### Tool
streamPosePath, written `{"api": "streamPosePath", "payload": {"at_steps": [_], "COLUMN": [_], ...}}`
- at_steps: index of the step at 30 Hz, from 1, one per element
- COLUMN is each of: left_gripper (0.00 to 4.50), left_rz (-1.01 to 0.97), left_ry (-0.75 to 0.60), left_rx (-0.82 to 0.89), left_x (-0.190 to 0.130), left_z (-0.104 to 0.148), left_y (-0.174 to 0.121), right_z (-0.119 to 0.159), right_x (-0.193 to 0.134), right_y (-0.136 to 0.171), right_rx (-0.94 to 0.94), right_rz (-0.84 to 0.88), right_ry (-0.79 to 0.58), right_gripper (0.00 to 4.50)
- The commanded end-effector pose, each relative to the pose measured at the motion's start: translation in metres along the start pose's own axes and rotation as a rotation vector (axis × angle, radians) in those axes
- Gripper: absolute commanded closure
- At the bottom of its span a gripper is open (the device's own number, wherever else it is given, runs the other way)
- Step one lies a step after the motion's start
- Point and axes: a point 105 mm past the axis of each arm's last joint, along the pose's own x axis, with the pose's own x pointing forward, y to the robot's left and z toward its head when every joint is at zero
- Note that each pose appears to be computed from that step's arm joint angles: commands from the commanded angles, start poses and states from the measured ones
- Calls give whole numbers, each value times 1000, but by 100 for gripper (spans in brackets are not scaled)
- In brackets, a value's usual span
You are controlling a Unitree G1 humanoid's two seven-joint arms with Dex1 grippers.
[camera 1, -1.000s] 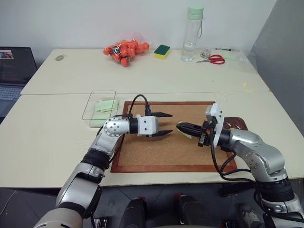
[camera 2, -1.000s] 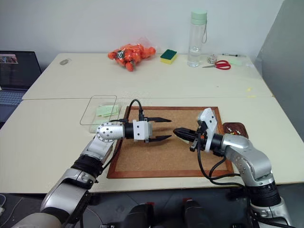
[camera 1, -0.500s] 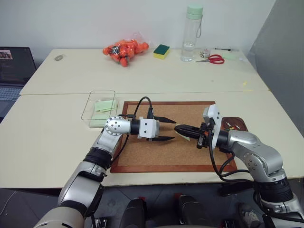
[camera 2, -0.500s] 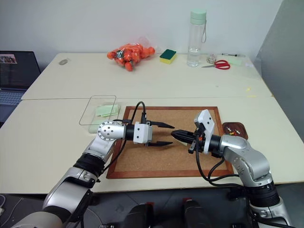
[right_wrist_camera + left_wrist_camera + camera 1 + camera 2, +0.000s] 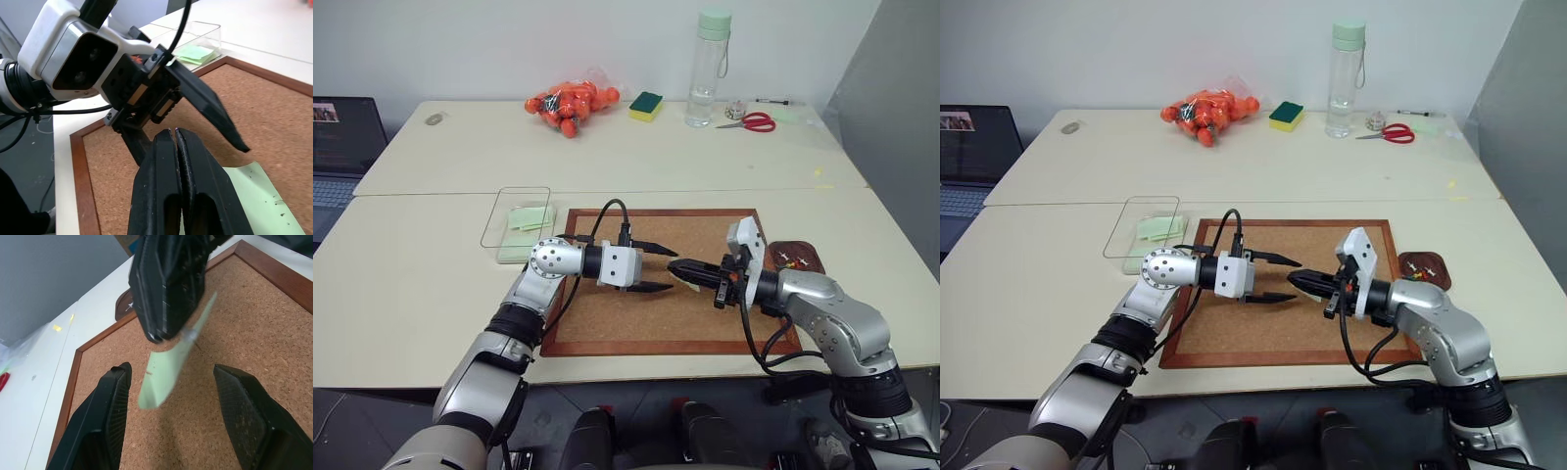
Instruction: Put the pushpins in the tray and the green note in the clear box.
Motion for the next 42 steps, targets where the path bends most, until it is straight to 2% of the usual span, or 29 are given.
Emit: {"api": "streamPosePath", "payload": {"at_steps": [1,5,13,19,31,42], "left_gripper": [228,315,445,445,445,445], "left_rz": [-8,-13,-13,-10,-16,12], "left_ry": [-31,-33,-32,-38,89,115], "left_rx": [59,57,57,61,382,444], "left_x": [3,3,3,4,3,2], "left_z": [12,12,12,13,5,-2], "left_y": [5,3,2,1,3,8], "right_z": [15,14,14,14,25,33], "right_x": [2,3,3,2,0,-3], "right_y": [9,10,12,7,-4,-11], "right_rx": [-41,-33,-32,-38,-47,-67], "right_rz": [35,41,46,26,6,-10], "right_ry": [-36,-36,-35,-37,-51,-59], "right_gripper": [450,450,450,450,450,450]}}
